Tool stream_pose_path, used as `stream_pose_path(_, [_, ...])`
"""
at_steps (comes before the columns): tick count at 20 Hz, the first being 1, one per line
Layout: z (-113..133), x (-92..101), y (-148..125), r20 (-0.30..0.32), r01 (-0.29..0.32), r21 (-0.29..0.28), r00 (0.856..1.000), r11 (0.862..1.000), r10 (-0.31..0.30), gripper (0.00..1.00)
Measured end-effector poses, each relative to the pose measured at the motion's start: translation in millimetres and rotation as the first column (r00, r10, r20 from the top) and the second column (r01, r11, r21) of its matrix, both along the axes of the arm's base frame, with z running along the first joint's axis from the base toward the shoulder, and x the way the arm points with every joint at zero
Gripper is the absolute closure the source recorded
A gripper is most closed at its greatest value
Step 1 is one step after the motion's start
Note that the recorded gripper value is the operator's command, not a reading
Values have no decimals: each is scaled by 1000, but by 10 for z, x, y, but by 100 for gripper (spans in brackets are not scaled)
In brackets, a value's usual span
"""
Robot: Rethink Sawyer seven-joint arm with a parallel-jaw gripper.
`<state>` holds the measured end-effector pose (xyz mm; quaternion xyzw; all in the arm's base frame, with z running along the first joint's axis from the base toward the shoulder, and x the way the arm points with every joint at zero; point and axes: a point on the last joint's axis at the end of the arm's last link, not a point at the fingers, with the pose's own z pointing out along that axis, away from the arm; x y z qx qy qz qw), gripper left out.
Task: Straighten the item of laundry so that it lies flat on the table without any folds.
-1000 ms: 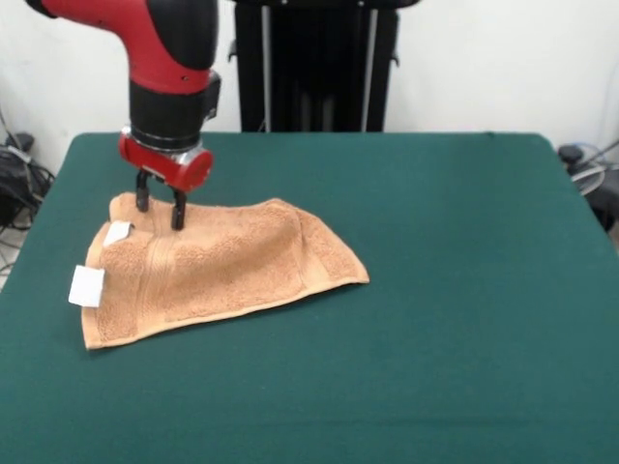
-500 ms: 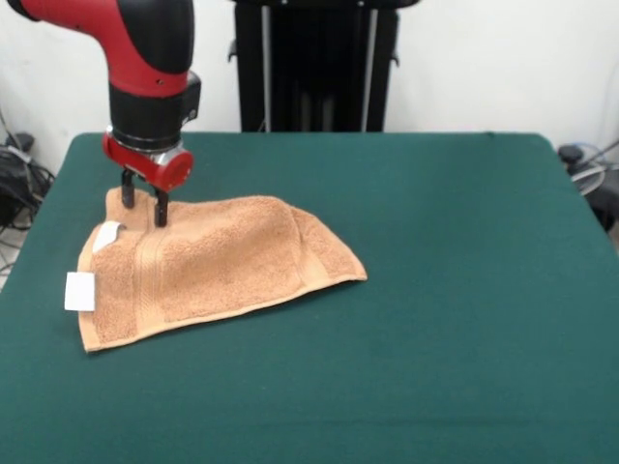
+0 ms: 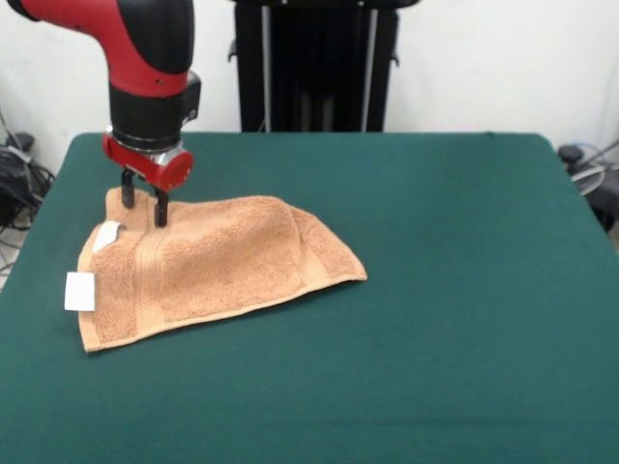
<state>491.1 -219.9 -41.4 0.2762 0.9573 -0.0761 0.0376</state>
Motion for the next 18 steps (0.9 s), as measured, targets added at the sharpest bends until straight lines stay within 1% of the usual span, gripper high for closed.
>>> stream_pose_path(7, [2, -18, -31, -2, 6, -1, 1000, 1000, -6, 0])
stream_pose_path(10, [13, -60, -77, -19, 12, -7, 1000, 1000, -12, 0])
stream_pose_path(13, [34, -114, -129, -50, 22, -11, 998, 1000, -23, 0])
stream_pose_path(17, [97, -238, -221, -114, 43, -20, 993, 999, -45, 0])
stream_pose_path(18, [133, -280, -247, -139, 51, -22, 989, 998, -53, 0])
